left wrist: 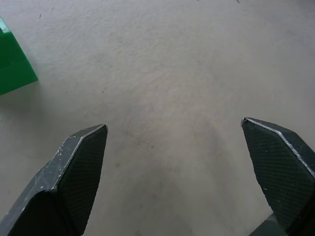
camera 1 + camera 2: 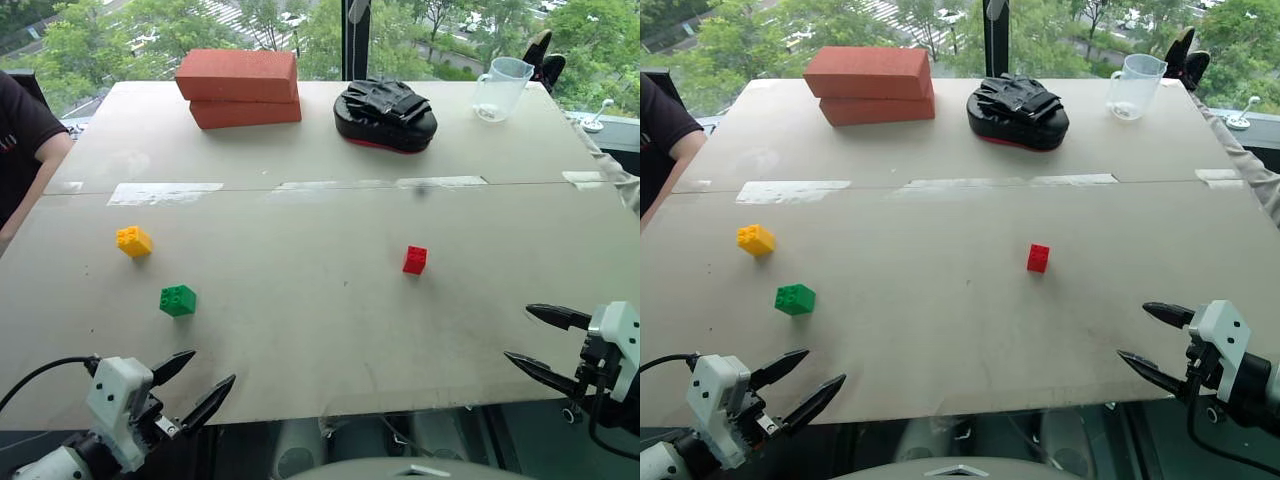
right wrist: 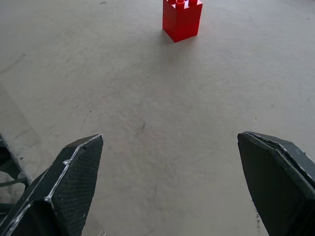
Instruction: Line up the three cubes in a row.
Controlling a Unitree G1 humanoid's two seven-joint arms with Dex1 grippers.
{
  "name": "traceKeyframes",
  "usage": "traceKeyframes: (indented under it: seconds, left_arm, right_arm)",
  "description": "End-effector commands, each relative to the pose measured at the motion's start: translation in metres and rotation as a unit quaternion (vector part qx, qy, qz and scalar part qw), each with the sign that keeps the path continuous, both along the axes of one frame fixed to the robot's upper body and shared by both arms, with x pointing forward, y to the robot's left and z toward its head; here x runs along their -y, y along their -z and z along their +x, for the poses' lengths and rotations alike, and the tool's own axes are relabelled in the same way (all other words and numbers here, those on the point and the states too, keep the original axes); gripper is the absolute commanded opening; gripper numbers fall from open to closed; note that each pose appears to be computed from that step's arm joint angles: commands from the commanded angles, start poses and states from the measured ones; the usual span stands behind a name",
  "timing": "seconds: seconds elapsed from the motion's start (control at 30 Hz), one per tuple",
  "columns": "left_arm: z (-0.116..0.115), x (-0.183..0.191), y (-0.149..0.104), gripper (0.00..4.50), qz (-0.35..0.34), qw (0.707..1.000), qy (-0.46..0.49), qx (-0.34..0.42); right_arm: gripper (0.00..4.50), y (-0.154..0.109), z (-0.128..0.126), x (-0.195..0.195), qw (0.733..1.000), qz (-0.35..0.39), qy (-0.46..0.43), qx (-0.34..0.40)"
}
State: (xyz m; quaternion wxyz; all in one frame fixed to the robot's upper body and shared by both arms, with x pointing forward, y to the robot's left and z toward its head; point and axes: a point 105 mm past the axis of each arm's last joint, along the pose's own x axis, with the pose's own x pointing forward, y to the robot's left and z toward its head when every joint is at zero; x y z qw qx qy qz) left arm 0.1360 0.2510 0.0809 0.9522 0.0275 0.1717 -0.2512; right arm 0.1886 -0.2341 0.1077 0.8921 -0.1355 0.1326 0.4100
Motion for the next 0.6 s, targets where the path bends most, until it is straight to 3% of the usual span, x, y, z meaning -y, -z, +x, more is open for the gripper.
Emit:
traceKeyframes:
  seconds: [0.03, 0.17, 0.27, 0.43, 0.6]
  left_arm:
    - [0.014, 0.011, -0.017, 4.45, -0.017, 0.999, 0.013, 0.04]
    - [0.032, 0.032, -0.035, 4.45, -0.047, 0.996, 0.033, 0.072]
    - [0.045, 0.058, -0.056, 4.45, -0.069, 0.988, 0.106, 0.092]
    - [0.043, 0.08, -0.066, 4.45, -0.041, 0.972, 0.212, 0.087]
    - [0.041, 0.086, -0.073, 4.45, -0.029, 0.963, 0.254, 0.088]
  right_arm:
    - [4.5, -0.009, 0.009, -0.013, 0.999, 0.016, -0.005, 0.032]
    - [4.5, -0.021, 0.02, -0.034, 0.997, 0.043, -0.009, 0.062]
    - [4.5, -0.034, 0.039, -0.058, 0.997, 0.03, -0.049, 0.06]
    - [4.5, -0.042, 0.073, -0.08, 0.995, -0.001, -0.093, 0.042]
    - [4.5, -0.042, 0.108, -0.105, 0.989, -0.02, -0.145, 0.029]
